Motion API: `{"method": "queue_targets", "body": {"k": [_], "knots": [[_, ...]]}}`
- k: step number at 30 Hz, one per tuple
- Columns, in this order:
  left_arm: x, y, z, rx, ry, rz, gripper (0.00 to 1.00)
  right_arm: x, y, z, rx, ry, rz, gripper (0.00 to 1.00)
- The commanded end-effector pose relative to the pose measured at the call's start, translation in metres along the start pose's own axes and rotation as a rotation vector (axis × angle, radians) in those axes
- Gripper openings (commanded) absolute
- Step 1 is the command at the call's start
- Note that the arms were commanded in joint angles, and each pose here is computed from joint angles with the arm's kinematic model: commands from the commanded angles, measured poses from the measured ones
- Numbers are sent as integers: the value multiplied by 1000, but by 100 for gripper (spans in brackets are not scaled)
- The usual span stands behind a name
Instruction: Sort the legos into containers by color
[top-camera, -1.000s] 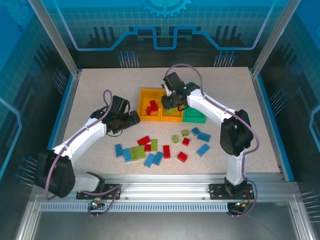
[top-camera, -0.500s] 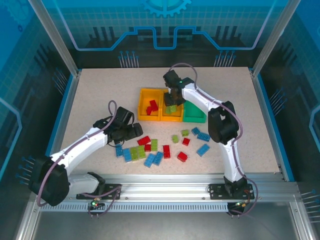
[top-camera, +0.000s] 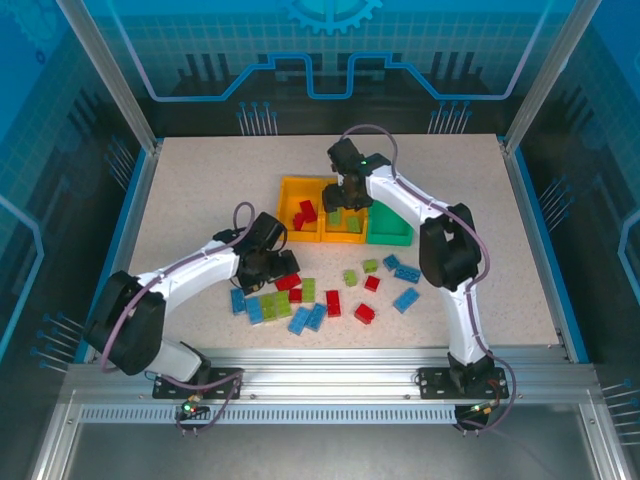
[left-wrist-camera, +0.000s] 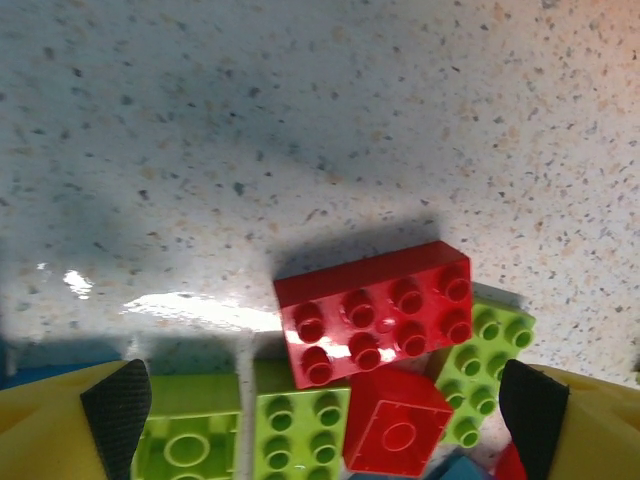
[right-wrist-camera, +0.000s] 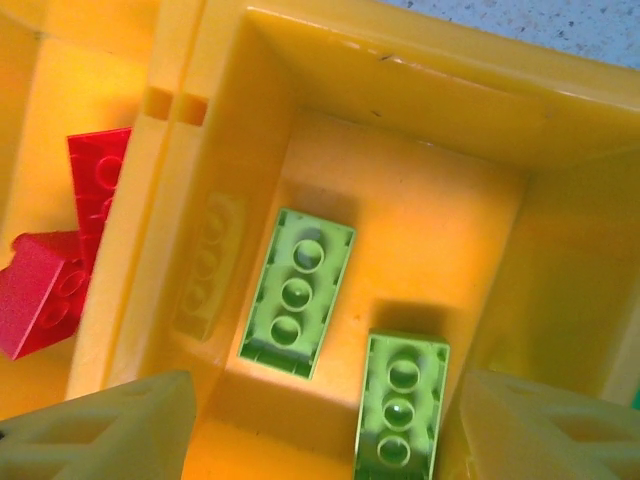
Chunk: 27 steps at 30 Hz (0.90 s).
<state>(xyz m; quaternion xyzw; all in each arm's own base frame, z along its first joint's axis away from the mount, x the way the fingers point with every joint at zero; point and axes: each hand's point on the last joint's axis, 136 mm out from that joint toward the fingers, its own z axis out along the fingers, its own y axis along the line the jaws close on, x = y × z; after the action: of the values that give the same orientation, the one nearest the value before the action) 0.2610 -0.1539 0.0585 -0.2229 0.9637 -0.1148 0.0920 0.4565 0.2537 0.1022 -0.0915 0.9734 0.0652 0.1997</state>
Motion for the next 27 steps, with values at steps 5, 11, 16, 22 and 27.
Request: {"method": "queue_targets", "body": {"k": [5,11,16,22,27], "knots": [[5,-16,12,13,59,-57,96,-7,1,-56,-67,-100,36,74],[5,-26,26,7,92,-55,95,7,-11,-73,-45,-118,38,75],[4,-26,34,-16,102,-45,94,26,-26,-74,-17,-99,56,75],[4,-28,42,-24,115,-38,91,49,-43,-77,18,-74,75,76],[5,-28,45,-40,130,-23,85,75,-59,-80,81,-47,73,76]]}}
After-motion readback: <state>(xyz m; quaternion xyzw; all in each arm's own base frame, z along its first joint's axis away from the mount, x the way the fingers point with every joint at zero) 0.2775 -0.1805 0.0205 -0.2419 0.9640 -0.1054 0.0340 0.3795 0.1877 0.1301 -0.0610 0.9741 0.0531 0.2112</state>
